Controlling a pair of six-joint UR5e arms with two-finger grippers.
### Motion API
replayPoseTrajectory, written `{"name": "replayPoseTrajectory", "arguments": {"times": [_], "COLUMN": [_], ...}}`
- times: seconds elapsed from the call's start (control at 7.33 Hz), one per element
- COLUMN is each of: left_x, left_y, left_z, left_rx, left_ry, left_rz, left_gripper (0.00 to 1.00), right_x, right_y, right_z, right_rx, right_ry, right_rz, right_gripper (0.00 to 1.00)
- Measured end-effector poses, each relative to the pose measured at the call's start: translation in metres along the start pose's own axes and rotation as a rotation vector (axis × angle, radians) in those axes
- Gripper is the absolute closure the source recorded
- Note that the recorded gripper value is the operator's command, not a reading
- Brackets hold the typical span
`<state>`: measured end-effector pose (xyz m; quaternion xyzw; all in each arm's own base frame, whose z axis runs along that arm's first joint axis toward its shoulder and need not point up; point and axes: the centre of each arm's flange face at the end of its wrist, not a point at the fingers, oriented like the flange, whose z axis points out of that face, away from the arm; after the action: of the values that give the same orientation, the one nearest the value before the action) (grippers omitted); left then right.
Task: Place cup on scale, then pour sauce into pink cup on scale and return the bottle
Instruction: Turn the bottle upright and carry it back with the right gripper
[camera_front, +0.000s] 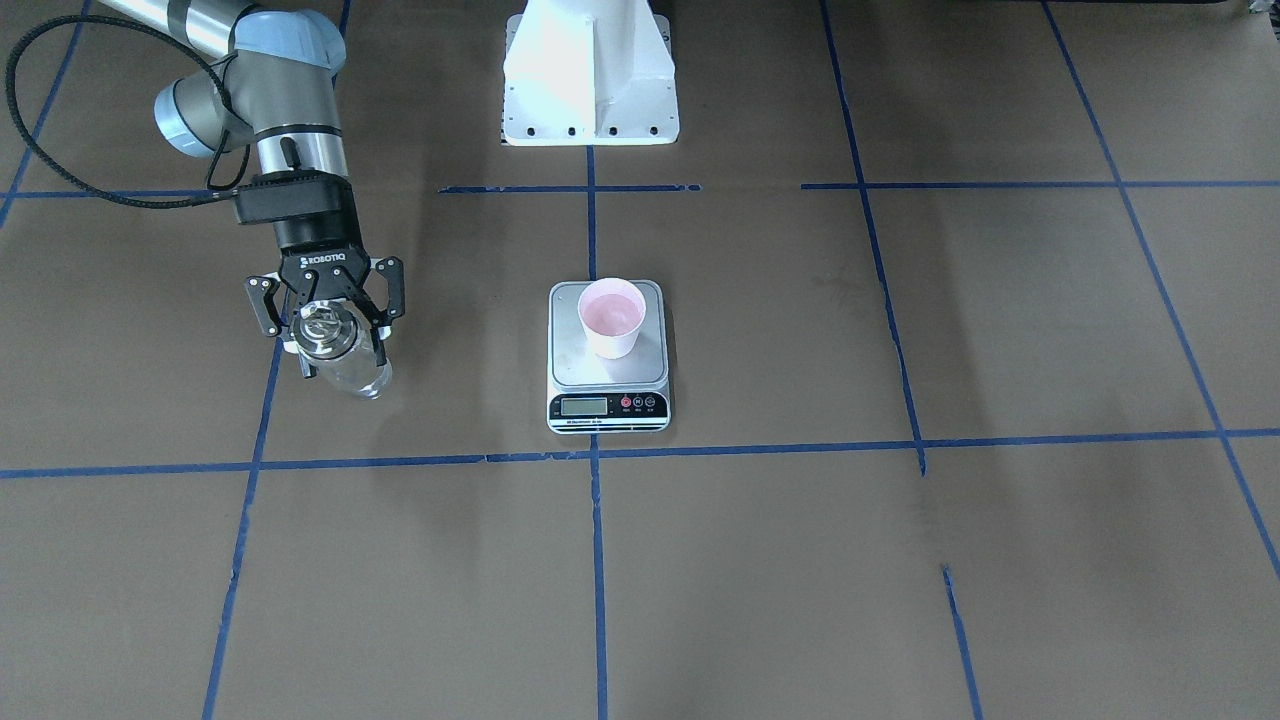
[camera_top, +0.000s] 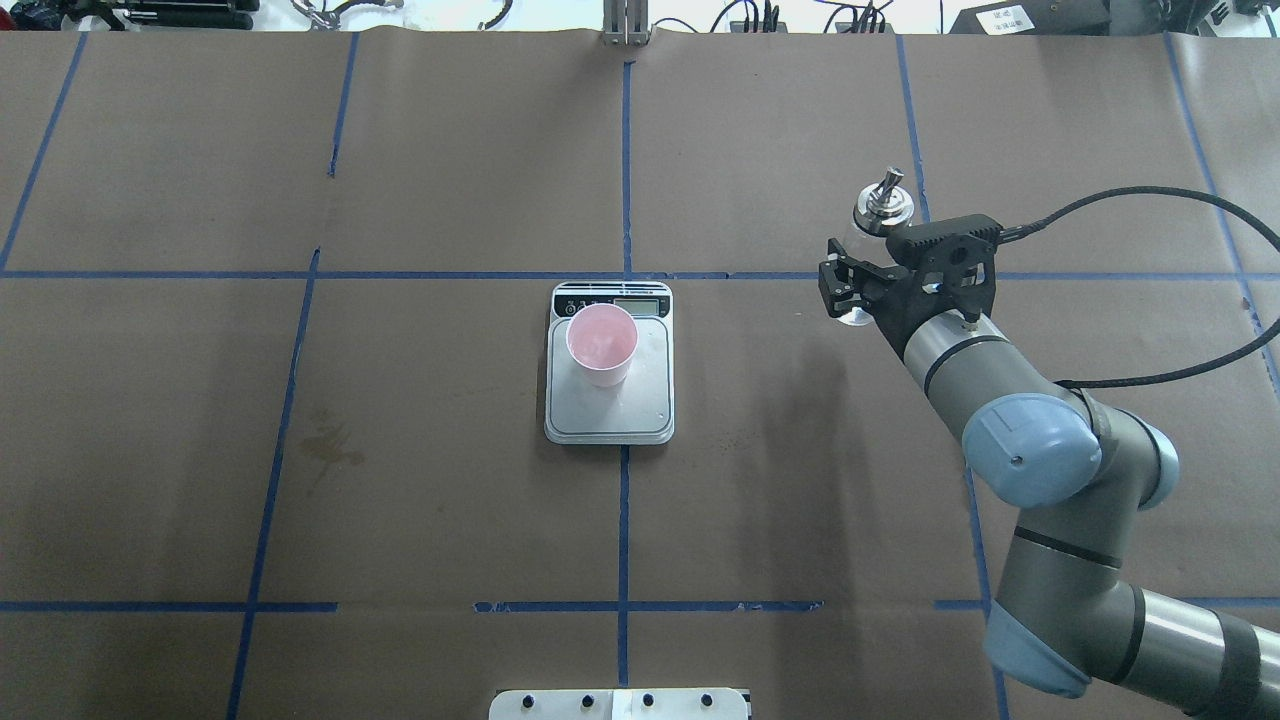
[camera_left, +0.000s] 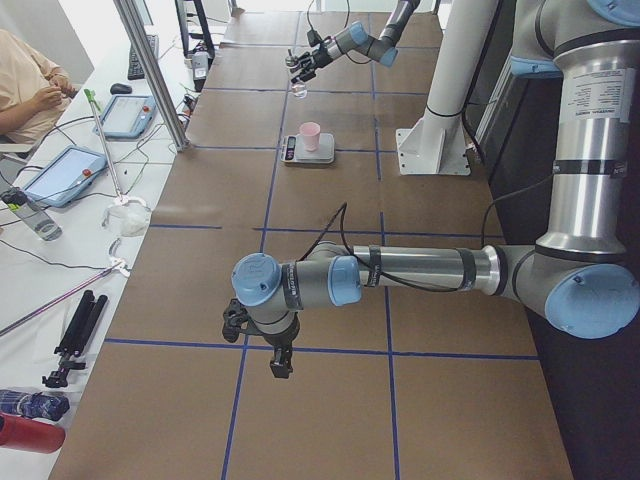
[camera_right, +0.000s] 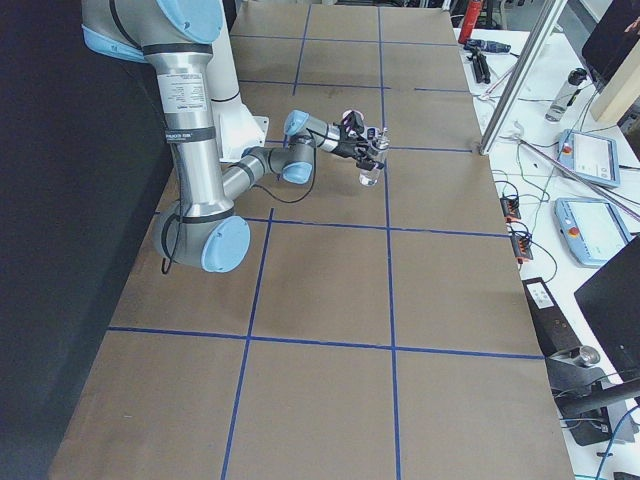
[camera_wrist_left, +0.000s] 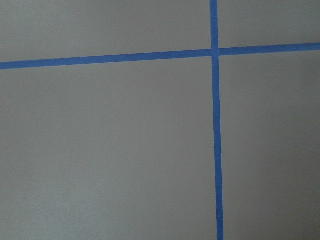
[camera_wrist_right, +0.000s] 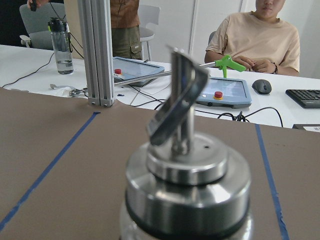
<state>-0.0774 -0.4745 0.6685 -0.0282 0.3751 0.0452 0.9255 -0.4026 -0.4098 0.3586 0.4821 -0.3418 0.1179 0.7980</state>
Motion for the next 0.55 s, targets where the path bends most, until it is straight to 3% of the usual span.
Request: {"name": "replayPoseTrajectory", "arguments": {"times": [0.55], "left_x": [0.002], "left_y": [-0.003], "left_z": [-0.003], "left_rx": [0.006], "left_ry": [-0.001], "left_rz": [0.006], "left_gripper": [0.0], "right_x": [0.056], "right_y": [0.039], "right_z": [-0.007], "right_rx": [0.018], "right_ry": [0.053], "right_rz": [0.053], "right_gripper": [1.0]}}
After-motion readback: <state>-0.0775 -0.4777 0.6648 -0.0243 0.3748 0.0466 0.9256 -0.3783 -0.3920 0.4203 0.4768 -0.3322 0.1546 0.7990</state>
